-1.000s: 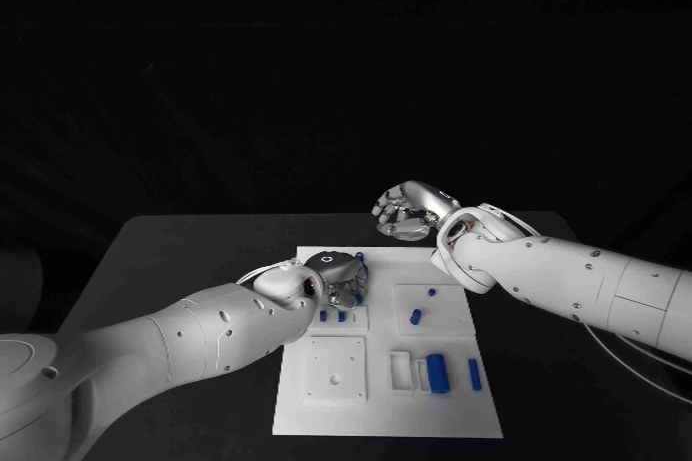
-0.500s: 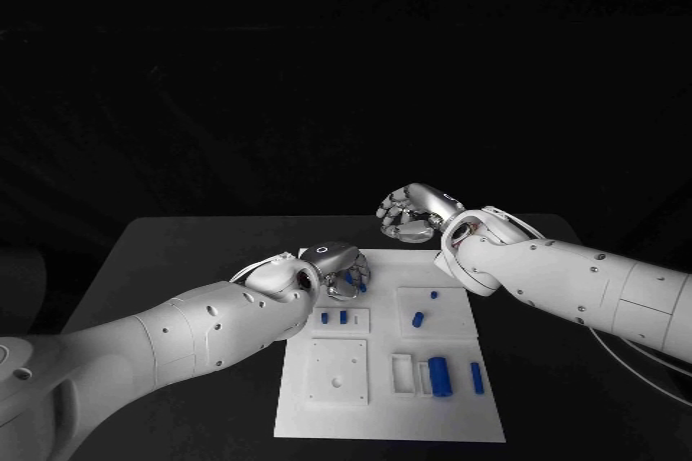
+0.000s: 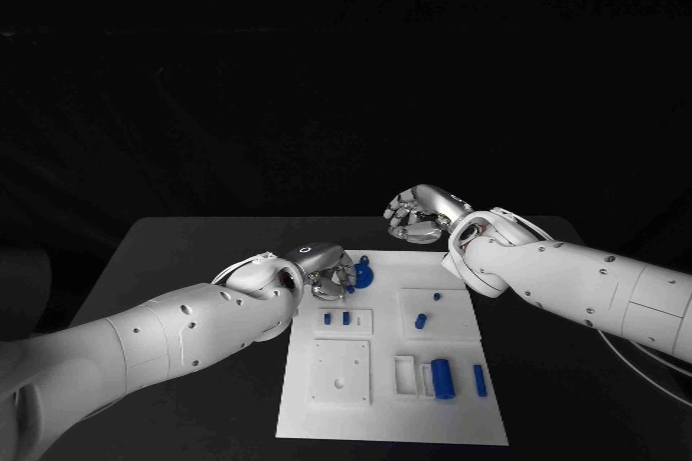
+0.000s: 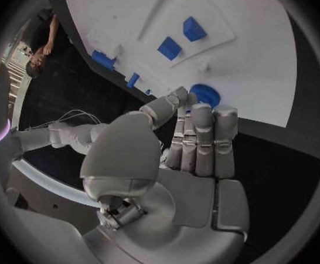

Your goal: Assemble the parts on the task board

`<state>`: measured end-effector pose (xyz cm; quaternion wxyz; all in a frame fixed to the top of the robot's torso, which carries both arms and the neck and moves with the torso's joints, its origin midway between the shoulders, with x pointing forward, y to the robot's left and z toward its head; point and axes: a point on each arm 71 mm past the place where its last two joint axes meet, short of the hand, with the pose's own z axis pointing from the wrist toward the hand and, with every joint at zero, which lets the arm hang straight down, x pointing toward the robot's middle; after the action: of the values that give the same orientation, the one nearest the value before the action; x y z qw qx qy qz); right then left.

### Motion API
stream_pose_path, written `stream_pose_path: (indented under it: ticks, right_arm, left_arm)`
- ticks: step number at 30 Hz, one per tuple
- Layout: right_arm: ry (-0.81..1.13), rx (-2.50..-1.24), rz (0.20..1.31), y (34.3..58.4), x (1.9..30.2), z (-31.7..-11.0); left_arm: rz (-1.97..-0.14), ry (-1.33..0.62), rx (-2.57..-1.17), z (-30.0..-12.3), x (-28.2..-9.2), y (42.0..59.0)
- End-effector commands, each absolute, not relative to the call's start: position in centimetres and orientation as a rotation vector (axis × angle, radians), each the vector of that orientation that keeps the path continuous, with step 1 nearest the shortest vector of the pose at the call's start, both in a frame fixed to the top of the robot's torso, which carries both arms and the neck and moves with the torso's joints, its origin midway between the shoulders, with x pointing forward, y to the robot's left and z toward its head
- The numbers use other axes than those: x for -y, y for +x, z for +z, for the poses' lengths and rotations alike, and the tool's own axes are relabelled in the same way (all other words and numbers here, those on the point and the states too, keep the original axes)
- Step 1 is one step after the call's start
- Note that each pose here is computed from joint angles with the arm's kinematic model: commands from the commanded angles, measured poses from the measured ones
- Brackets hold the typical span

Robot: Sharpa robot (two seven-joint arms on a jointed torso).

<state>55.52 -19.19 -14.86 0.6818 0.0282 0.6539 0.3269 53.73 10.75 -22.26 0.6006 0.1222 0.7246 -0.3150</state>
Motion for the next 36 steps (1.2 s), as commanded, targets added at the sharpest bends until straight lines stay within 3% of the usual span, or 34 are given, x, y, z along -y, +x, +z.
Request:
stream_pose_path:
  ticks: [1, 14, 36]
  right_arm:
    - [0.064, -1.480, 0.740, 55.5, 19.3, -14.9]
    - [0.067, -1.480, 0.735, 55.5, 19.6, -14.9]
    - [0.064, -1.480, 0.741, 55.5, 19.2, -14.9]
  left_arm:
    - [-0.724, 0.270, -1.717, -22.4, -11.4, 53.8]
    - [-0.674, 0.259, -1.740, -22.8, -13.4, 54.2]
    - [-0.677, 0.278, -1.754, -23.2, -12.2, 54.5]
